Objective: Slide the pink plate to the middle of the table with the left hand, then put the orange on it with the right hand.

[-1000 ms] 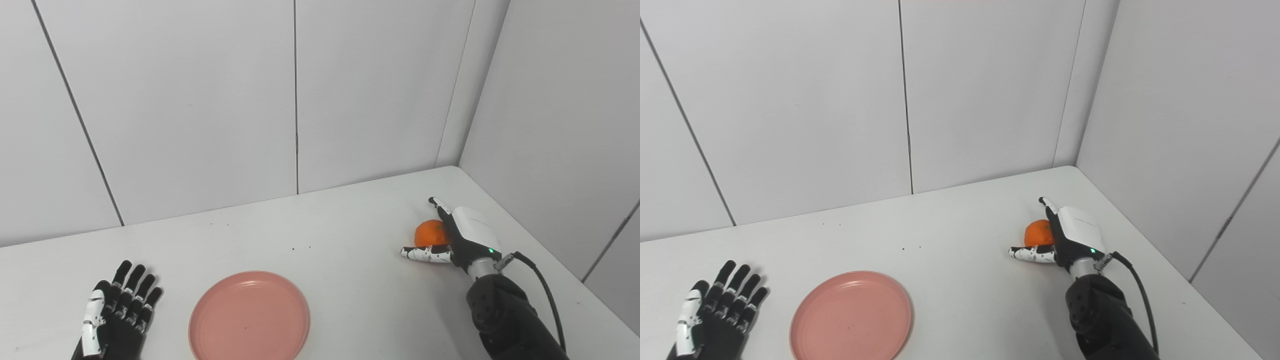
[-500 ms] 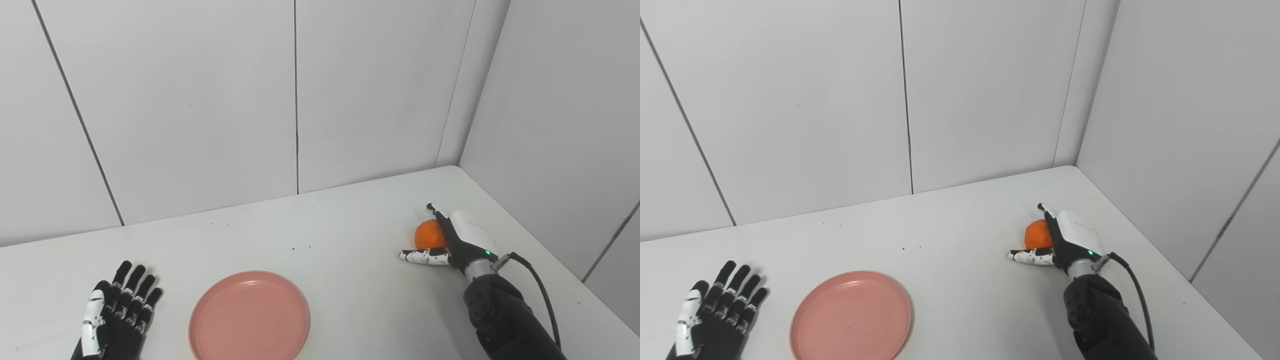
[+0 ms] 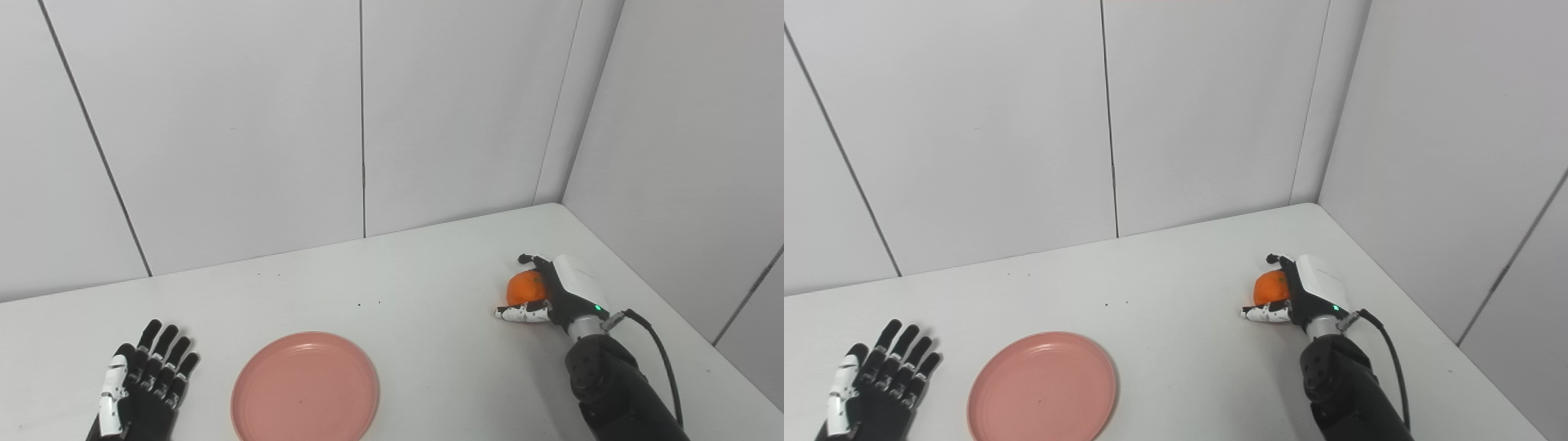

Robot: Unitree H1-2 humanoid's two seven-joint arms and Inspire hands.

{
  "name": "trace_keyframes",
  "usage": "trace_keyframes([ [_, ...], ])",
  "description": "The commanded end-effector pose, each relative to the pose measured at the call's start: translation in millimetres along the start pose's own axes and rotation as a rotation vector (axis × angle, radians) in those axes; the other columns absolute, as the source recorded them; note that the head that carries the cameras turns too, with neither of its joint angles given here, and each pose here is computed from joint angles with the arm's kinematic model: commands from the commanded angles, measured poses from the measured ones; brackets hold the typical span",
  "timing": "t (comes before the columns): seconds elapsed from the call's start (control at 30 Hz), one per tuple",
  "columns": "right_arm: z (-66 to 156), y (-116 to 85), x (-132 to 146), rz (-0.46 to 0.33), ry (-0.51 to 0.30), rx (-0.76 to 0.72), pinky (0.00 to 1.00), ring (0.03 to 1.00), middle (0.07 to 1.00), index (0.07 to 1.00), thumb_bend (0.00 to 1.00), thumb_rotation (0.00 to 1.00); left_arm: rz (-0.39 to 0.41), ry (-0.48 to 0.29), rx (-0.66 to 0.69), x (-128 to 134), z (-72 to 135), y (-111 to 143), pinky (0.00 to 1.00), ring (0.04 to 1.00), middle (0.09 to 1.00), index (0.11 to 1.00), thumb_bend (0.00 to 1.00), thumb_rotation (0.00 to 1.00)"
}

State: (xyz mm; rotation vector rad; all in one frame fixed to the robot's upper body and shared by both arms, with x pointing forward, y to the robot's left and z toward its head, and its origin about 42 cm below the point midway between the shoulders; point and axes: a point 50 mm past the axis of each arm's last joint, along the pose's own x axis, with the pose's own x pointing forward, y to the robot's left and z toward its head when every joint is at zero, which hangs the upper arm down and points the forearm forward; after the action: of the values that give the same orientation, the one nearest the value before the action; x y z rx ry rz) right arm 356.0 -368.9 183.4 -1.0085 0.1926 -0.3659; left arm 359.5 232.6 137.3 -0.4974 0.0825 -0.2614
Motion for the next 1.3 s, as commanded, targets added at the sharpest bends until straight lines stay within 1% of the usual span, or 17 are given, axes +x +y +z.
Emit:
trace_keyframes([
  [0.0,8.9,-21.7,12.8,-0.081,-0.043,0.001,0.52,0.592,0.647,0.647,0.83,0.18,0.065,0.088,-0.011,-9.8,-14.2,12.3,1.00,1.000,1.000,1.000,0.28,1.00],
  [0.03,8.3,-21.5,13.7,-0.081,-0.041,0.000,0.45,0.522,0.586,0.599,0.80,0.14,0.064,0.088,-0.012,-9.9,-14.2,12.3,1.00,1.000,1.000,1.000,0.28,1.00],
  [0.07,7.4,-21.0,15.0,-0.082,-0.037,0.001,0.40,0.475,0.543,0.533,0.64,0.14,0.071,0.090,-0.009,-9.9,-14.1,12.0,1.00,0.996,0.998,1.000,0.28,1.00],
  [0.13,6.5,-20.0,16.5,-0.084,-0.030,0.001,0.37,0.447,0.519,0.493,0.54,0.13,0.077,0.093,-0.006,-9.9,-14.0,11.8,1.00,0.994,0.997,1.000,0.28,1.00],
  [0.2,6.1,-19.4,16.9,-0.087,-0.029,0.000,0.36,0.443,0.515,0.488,0.53,0.13,0.073,0.091,-0.003,-10.1,-14.2,12.4,1.00,0.996,0.999,1.000,0.28,1.00],
  [0.23,6.2,-19.4,16.8,-0.089,-0.030,0.000,0.35,0.424,0.501,0.487,0.52,0.13,0.072,0.090,-0.003,-10.1,-14.1,12.8,1.00,0.998,1.000,1.000,0.28,1.00],
  [0.27,6.3,-19.4,16.7,-0.090,-0.030,0.000,0.32,0.399,0.466,0.500,0.53,0.05,0.072,0.090,-0.003,-10.1,-14.1,13.0,1.00,0.998,1.000,1.000,0.28,1.00],
  [0.33,5.8,-19.9,16.8,-0.097,-0.024,0.006,0.30,0.380,0.440,0.514,0.53,0.01,0.067,0.089,-0.003,-10.0,-14.0,13.3,1.00,1.000,1.000,1.000,0.28,1.00],
  [0.43,6.1,-22.4,15.7,-0.109,-0.021,0.019,0.30,0.379,0.436,0.520,0.53,0.00,0.063,0.086,-0.008,-10.0,-14.2,13.7,1.00,1.000,1.000,1.000,0.28,1.00],
  [0.57,7.4,-26.5,13.3,-0.137,-0.028,0.031,0.32,0.399,0.449,0.510,0.53,0.00,0.057,0.083,-0.008,-10.7,-14.6,13.6,1.00,1.000,1.000,1.000,0.28,1.00],
  [0.7,15.9,-35.9,6.2,-0.186,-0.058,0.050,0.32,0.402,0.450,0.510,0.53,0.00,0.065,0.087,-0.006,-10.8,-14.6,12.5,1.00,0.998,1.000,1.000,0.29,1.00],
  [0.83,30.2,-47.6,-0.5,-0.230,-0.106,0.058,0.30,0.382,0.450,0.504,0.53,0.00,0.062,0.086,-0.002,-10.3,-15.2,11.5,1.00,0.994,0.999,1.000,0.29,1.00],
  [1.0,57.5,-59.3,-10.5,-0.276,-0.205,0.064,0.30,0.373,0.432,0.513,0.53,0.00,0.058,0.083,-0.014,-9.7,-16.6,8.5,1.00,1.000,1.000,1.000,0.28,1.00],
  [1.07,70.9,-60.7,-16.3,-0.285,-0.251,0.078,0.30,0.373,0.430,0.517,0.53,0.00,0.059,0.083,-0.014,-9.6,-17.5,7.0,1.00,1.000,1.000,1.000,0.28,1.00],
  [1.27,101.5,-62.3,-28.7,-0.276,-0.331,0.089,0.29,0.375,0.429,0.528,0.52,0.00,0.057,0.083,0.005,-9.2,-22.2,3.9,1.00,0.990,0.994,1.000,0.28,1.00],
])
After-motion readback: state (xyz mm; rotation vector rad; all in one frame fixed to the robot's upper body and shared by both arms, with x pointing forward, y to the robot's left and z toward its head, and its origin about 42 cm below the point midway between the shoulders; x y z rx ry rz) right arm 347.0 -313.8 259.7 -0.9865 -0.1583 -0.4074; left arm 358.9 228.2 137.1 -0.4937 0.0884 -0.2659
